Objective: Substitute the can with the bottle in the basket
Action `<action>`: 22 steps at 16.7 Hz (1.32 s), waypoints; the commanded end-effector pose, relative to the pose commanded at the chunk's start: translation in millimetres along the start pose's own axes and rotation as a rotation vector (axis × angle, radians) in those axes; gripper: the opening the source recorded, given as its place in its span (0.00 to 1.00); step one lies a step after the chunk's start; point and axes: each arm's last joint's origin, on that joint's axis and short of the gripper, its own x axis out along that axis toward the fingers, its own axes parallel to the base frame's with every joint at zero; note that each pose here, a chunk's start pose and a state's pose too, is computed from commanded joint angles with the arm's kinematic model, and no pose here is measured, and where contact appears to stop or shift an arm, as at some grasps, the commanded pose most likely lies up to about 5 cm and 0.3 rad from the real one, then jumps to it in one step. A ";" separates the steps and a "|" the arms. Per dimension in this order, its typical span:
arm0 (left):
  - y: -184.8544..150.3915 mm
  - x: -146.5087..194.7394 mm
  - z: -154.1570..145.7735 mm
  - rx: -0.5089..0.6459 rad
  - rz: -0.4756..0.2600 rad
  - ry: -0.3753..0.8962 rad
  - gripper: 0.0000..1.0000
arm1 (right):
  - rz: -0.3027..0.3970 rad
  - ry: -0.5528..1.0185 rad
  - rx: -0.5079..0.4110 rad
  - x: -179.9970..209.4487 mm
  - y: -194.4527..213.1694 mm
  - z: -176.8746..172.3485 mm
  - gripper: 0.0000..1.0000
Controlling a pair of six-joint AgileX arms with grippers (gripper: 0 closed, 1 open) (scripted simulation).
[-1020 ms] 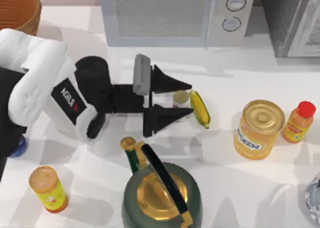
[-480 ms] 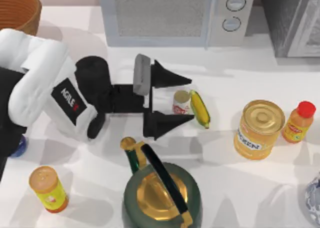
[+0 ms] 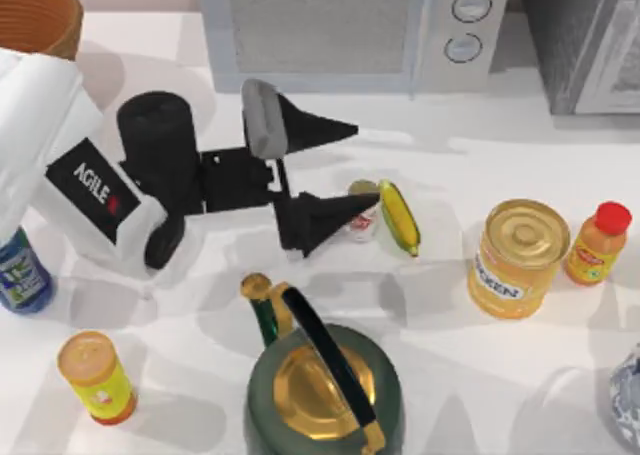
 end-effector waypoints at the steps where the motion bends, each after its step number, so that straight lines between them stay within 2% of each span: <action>1: -5.8 -7.0 14.6 -0.007 0.054 0.005 1.00 | 0.000 0.000 0.000 0.0 0.0 0.0 1.00; 4: -33.0 -35.3 67.5 -0.011 0.237 0.011 1.00 | 0.000 0.000 0.000 0.0 0.0 0.0 1.00; 7: -76.8 -73.8 118.7 0.007 0.441 0.000 1.00 | 0.000 0.000 0.000 0.0 0.0 0.0 1.00; 10: -130.9 -116.2 147.8 0.030 0.652 -0.020 1.00 | 0.000 0.000 0.000 0.0 0.0 0.0 1.00; 13: -181.9 -153.5 149.0 0.045 0.861 -0.043 1.00 | 0.000 0.000 0.000 0.0 0.0 0.0 1.00; 16: -219.1 -180.3 131.7 0.051 1.053 -0.062 1.00 | 0.000 0.000 0.000 0.0 0.0 0.0 1.00; 19: -239.8 -196.9 108.7 0.046 1.215 -0.072 1.00 | 0.000 0.000 0.000 0.0 0.0 0.0 1.00; 22: -248.2 -206.2 89.8 0.032 1.332 -0.068 1.00 | 0.000 0.000 0.000 0.0 0.0 0.0 1.00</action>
